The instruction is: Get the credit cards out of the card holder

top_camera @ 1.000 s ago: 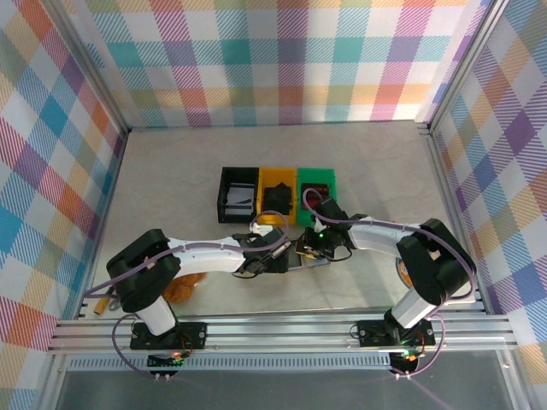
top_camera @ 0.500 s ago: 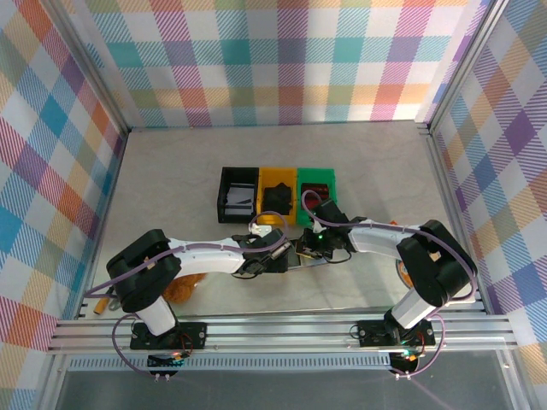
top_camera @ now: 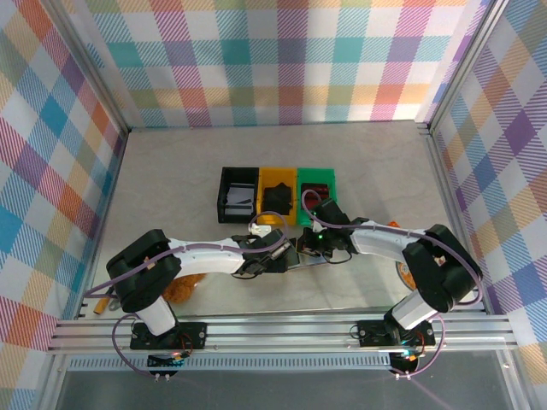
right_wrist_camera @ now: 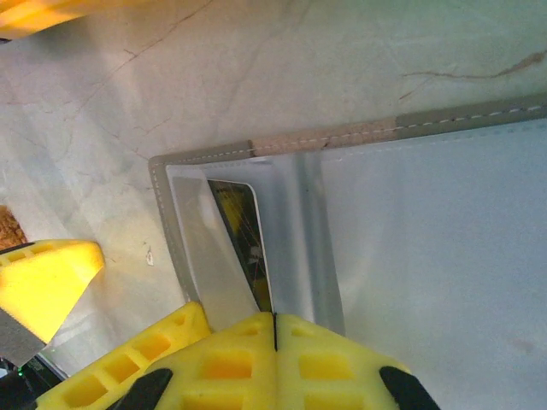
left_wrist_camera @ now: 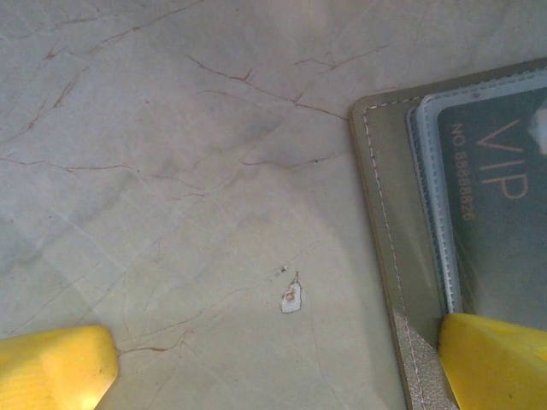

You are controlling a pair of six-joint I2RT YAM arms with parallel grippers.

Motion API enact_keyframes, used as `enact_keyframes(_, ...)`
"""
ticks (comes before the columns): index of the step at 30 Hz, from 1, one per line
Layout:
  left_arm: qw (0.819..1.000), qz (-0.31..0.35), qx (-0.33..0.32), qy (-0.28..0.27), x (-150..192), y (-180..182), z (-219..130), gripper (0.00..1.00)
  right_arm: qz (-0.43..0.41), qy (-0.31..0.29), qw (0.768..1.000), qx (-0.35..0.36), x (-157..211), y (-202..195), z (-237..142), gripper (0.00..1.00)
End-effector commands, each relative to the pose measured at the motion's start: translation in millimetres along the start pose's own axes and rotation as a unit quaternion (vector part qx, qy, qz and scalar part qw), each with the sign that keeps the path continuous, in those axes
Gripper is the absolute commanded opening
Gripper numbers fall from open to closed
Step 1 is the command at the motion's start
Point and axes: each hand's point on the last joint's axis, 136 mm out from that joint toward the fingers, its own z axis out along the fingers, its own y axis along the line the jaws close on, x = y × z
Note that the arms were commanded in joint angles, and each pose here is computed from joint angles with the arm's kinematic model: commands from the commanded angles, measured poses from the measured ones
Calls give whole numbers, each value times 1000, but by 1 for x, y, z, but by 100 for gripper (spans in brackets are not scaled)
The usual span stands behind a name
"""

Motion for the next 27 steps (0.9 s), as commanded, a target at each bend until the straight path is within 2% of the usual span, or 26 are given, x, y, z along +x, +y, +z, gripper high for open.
enact_keyframes(1,997,-22,7,74,45,10,46,100,-16,6,1000,4,9,-2,-3,0)
enact_keyframes(8,997,-27,12,75,45,11,45,100,-20,-19,1000,12,4,-4,-21,0)
enact_keyframes(18,996,-37,16,78,43,12,45,100,-32,-23,999,21,3,-3,-37,0)
enact_keyframes(27,995,-49,33,77,36,8,38,100,-35,-70,997,17,-5,-3,-73,0)
